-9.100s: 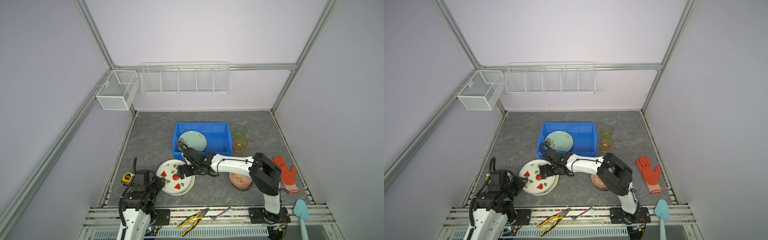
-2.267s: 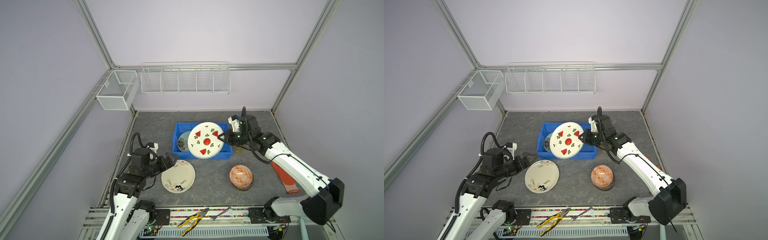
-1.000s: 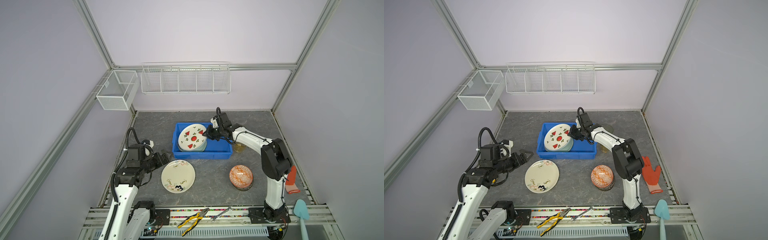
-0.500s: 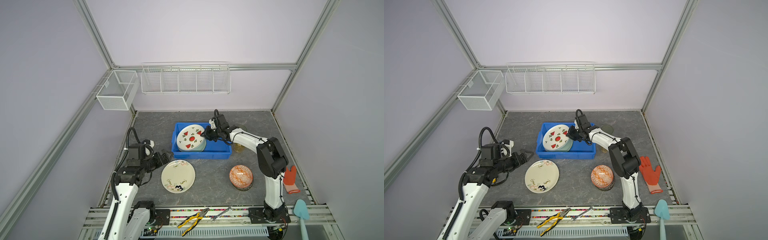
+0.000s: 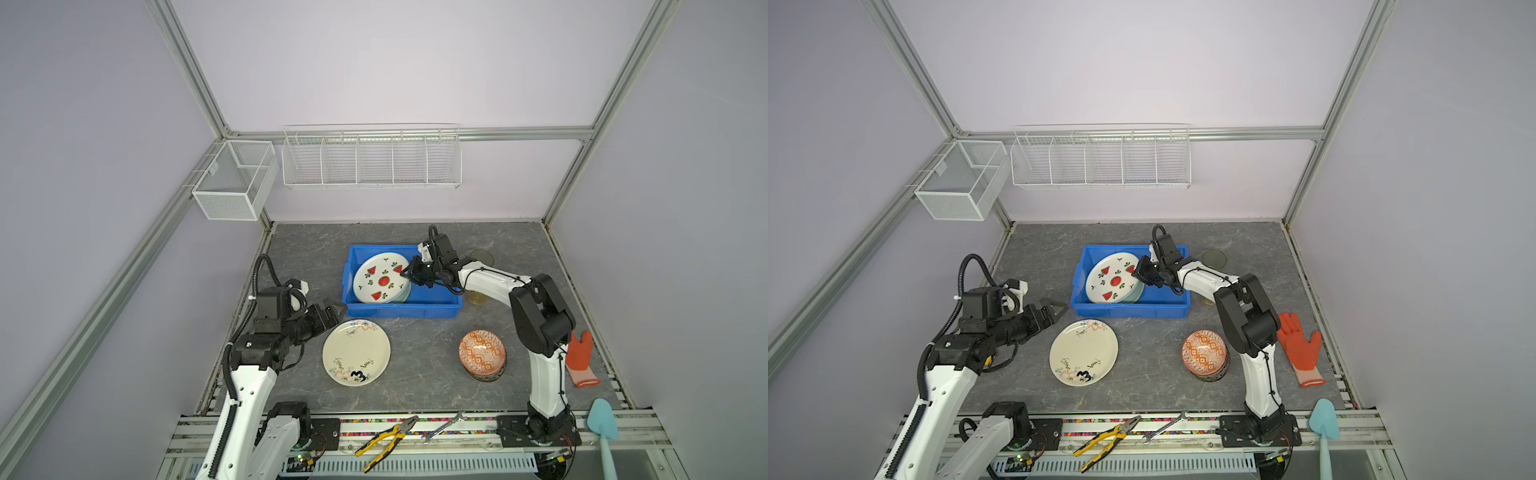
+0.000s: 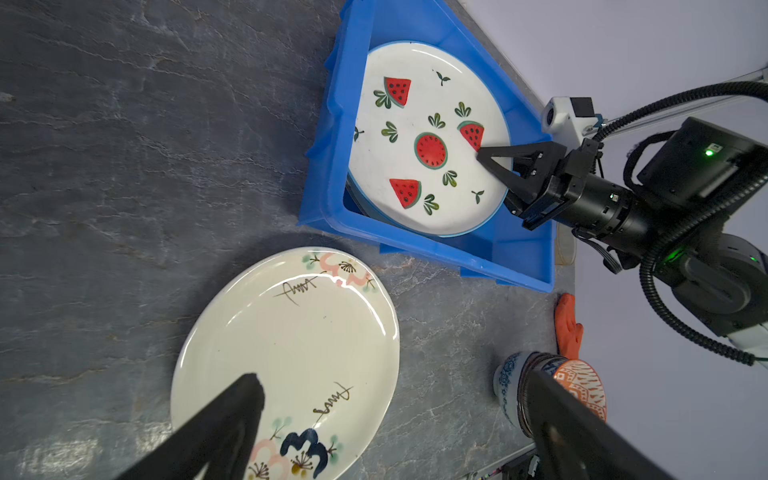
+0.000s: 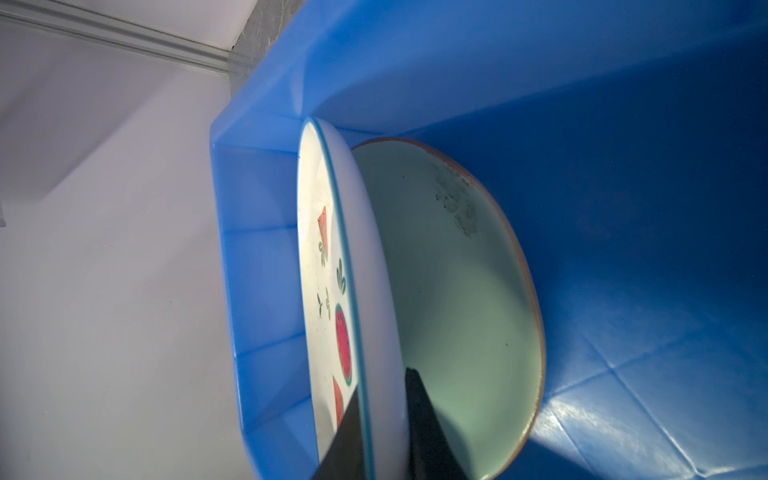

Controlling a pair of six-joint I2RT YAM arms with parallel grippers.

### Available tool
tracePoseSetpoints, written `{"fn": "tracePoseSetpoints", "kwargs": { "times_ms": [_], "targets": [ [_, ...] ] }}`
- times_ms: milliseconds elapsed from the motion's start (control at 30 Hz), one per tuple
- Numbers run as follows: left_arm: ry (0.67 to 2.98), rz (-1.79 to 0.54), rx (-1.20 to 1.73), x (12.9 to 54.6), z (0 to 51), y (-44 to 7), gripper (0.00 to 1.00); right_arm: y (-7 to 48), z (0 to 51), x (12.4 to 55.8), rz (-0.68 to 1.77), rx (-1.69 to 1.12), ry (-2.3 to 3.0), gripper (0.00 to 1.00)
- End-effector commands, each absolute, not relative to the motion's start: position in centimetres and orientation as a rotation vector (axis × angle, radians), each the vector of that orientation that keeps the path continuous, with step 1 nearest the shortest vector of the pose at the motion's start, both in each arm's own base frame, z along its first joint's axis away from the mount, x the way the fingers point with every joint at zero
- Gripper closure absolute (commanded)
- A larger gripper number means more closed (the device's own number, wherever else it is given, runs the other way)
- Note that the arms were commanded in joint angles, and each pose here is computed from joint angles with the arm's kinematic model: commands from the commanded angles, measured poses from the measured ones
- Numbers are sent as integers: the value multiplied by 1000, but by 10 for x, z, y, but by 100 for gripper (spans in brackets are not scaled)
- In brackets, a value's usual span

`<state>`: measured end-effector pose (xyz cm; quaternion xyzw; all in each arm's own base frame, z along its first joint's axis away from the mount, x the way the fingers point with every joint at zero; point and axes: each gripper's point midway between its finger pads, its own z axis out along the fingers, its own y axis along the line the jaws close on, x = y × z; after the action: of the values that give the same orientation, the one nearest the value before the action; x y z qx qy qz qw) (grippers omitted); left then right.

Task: Place the mixed dishes into the plastic bin
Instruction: 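Open the right gripper to release the watermelon plate in the bin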

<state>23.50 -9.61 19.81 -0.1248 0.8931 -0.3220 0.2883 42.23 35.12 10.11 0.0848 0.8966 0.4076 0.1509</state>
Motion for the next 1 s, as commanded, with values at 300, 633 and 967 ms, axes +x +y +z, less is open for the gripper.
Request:
{"fn": "tracePoseSetpoints", "kwargs": {
  "times_ms": [300,633,967],
  "targets": [
    [2390,-872,-326,234,194,-97,1,349,96,411,1167,203,2576,64],
    [2391,-874,-329,235,192,-97,1,336,97,407,1010,125,2616,54],
    [2398,-881,-331,236,189,-98,1,323,112,402,794,13,2636,46]
  ]
}}
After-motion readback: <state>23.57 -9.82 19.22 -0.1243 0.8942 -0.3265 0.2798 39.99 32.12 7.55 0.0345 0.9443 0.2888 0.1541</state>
